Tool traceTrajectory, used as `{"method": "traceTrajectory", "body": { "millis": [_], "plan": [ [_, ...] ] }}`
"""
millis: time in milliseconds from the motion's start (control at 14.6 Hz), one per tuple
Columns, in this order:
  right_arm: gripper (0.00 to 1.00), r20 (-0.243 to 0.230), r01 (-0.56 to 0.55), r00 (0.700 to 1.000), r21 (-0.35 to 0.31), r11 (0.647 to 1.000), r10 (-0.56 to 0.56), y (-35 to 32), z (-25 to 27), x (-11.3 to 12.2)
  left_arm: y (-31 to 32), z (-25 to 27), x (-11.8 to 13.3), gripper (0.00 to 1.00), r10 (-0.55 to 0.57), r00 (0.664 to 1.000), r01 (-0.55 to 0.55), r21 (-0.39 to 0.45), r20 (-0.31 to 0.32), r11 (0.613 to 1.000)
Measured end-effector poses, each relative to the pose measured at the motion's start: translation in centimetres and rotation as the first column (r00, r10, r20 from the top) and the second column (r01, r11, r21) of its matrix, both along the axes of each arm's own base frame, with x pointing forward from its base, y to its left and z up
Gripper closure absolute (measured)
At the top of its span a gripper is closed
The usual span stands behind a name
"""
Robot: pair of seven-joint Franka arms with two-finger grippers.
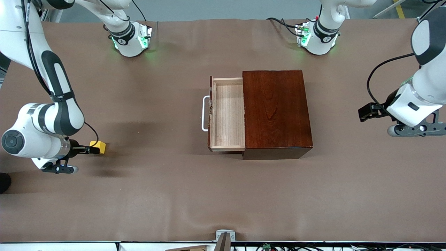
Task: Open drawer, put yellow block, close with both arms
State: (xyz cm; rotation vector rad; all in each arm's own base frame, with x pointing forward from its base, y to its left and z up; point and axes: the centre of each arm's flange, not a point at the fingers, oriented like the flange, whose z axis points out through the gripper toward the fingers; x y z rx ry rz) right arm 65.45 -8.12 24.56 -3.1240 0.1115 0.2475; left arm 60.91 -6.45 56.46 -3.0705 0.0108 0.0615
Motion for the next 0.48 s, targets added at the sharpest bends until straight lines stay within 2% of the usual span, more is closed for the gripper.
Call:
{"method": "traceTrajectory", "body": {
  "millis": [480],
  "plan": [
    [0.0,0.017,-0.019,1.0,-0.007,1.0,0.019,-0.7,-3.2,-1.4,0.3,0.8,-4.1,0.0,-0.011,1.0,0.01,-0.029,-0.019,1.0]
  ]
}}
